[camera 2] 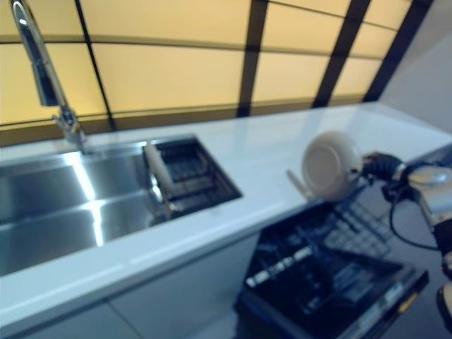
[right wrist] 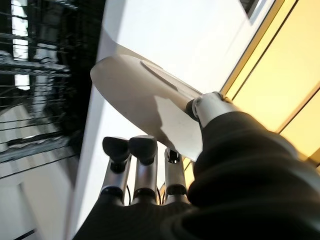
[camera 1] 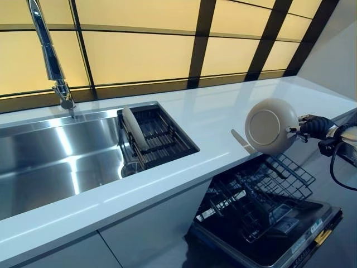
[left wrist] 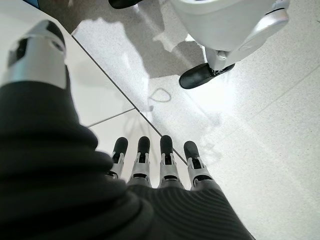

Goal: Take plates into dishwasher

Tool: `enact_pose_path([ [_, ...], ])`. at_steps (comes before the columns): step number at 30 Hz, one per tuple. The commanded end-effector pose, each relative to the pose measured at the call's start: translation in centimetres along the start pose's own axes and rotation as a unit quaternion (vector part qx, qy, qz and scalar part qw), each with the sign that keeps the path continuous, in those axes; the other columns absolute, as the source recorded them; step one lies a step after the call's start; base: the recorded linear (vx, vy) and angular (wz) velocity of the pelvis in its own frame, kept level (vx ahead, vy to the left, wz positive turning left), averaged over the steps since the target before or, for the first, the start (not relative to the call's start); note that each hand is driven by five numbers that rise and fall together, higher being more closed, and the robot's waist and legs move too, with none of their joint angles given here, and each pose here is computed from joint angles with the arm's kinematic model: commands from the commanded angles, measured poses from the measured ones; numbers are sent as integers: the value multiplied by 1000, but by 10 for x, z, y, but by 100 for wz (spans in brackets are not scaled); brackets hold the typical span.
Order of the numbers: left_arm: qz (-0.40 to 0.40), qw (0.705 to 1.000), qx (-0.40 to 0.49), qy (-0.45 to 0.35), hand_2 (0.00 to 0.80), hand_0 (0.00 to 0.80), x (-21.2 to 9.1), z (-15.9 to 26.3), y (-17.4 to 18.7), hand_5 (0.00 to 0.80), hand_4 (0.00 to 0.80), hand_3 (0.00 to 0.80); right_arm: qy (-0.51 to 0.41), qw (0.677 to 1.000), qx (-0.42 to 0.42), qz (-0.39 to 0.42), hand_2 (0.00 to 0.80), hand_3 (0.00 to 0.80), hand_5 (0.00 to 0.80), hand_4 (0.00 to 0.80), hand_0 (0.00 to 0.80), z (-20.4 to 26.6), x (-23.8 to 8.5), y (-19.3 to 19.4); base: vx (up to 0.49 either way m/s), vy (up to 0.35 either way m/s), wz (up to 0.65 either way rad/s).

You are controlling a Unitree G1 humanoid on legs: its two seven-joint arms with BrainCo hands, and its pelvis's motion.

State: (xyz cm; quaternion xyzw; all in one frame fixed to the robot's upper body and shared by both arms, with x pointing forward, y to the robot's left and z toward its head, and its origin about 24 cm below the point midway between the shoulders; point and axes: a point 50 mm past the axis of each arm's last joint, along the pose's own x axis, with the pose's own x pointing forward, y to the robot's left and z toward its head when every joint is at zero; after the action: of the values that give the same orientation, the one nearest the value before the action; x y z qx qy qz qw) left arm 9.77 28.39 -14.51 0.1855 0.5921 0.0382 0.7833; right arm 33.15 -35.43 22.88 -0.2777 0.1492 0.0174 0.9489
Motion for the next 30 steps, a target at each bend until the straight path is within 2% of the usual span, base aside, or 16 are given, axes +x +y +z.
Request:
enact_pose_path([
  [1, 27, 1000, 2, 1, 0, 0, -1, -1, 20, 0, 0, 0, -31, 997, -9, -68, 800, 800, 800, 800, 800, 20, -28, -41, -1, -23, -11],
  [7, 32, 999, 4, 3, 0, 0, -1, -3, 24, 0, 0, 0, -8, 997, -18, -70, 800, 800, 800, 800, 800, 17, -40, -55, -2, -24, -16],
  [14, 36, 999, 7, 1, 0, 0, -2, -3, 26, 0, 0, 0, 65, 994, -61, -60, 800, 800, 800, 800, 800, 1, -52, -66, 4, -16, -14],
  [30, 40, 999, 3, -6, 0, 0, -1, 7, 29, 0, 0, 0, 118, 987, -102, 26, 800, 800, 800, 800, 800, -30, -34, -34, -8, -10, -9],
])
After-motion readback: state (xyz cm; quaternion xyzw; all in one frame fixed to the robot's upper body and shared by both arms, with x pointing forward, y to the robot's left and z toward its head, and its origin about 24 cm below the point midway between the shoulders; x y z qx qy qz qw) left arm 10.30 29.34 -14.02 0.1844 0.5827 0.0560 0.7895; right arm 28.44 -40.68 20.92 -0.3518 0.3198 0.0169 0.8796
